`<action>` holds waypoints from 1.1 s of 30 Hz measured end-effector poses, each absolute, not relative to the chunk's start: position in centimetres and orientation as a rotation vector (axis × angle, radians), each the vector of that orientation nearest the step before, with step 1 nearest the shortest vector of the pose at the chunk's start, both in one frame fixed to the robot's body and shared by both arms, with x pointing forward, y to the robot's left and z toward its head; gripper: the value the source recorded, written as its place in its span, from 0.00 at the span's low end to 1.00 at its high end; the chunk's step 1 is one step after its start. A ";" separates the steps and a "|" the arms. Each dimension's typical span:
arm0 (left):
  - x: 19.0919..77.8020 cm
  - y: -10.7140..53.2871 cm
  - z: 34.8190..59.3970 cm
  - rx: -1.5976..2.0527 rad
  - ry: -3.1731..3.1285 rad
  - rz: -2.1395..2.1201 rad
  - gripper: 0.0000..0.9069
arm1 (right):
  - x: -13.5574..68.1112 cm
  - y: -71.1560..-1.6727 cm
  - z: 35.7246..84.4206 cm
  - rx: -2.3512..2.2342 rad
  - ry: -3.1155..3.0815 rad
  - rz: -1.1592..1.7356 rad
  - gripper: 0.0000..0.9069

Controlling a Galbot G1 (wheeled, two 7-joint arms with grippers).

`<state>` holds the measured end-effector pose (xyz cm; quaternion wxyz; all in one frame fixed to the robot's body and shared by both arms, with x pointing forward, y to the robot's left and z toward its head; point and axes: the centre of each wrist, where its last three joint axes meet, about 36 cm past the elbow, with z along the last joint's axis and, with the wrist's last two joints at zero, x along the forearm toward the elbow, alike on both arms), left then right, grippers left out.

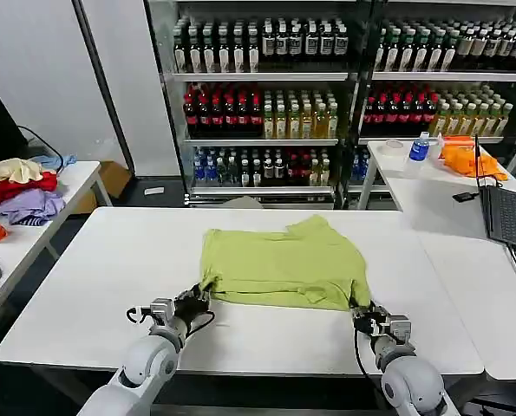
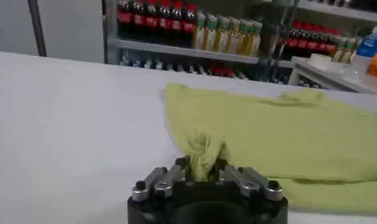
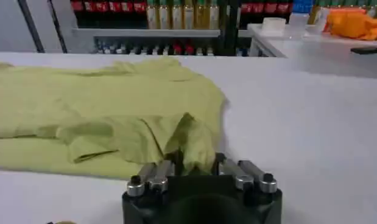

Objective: Fold and organize the clothes.

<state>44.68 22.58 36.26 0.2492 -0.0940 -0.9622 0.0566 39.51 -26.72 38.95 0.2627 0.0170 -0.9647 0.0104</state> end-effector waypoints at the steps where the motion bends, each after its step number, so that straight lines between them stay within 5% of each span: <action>1: 44.6 22.6 36.2 -0.257 -2.618 0.159 0.03 | 39.5 -26.7 39.0 0.046 -2.609 0.027 0.00; 27: 35.4 22.2 39.3 -0.299 -2.573 0.210 0.03 | 30.9 -28.0 42.8 0.052 -2.589 0.121 0.00; 28: 34.9 22.2 39.5 -0.300 -2.571 0.214 0.03 | 30.6 -28.0 42.8 0.054 -2.584 0.127 0.09; 29: 34.3 22.1 39.6 -0.301 -2.569 0.216 0.02 | 30.3 -27.9 42.8 0.055 -2.581 0.134 1.00; 31: 33.5 22.1 39.7 -0.303 -2.561 0.216 0.46 | 29.9 -27.9 43.0 0.052 -2.581 0.154 1.00; 33: 33.0 22.1 39.9 -0.309 -2.552 0.213 1.00 | 29.6 -28.0 43.2 0.048 -2.582 0.171 1.00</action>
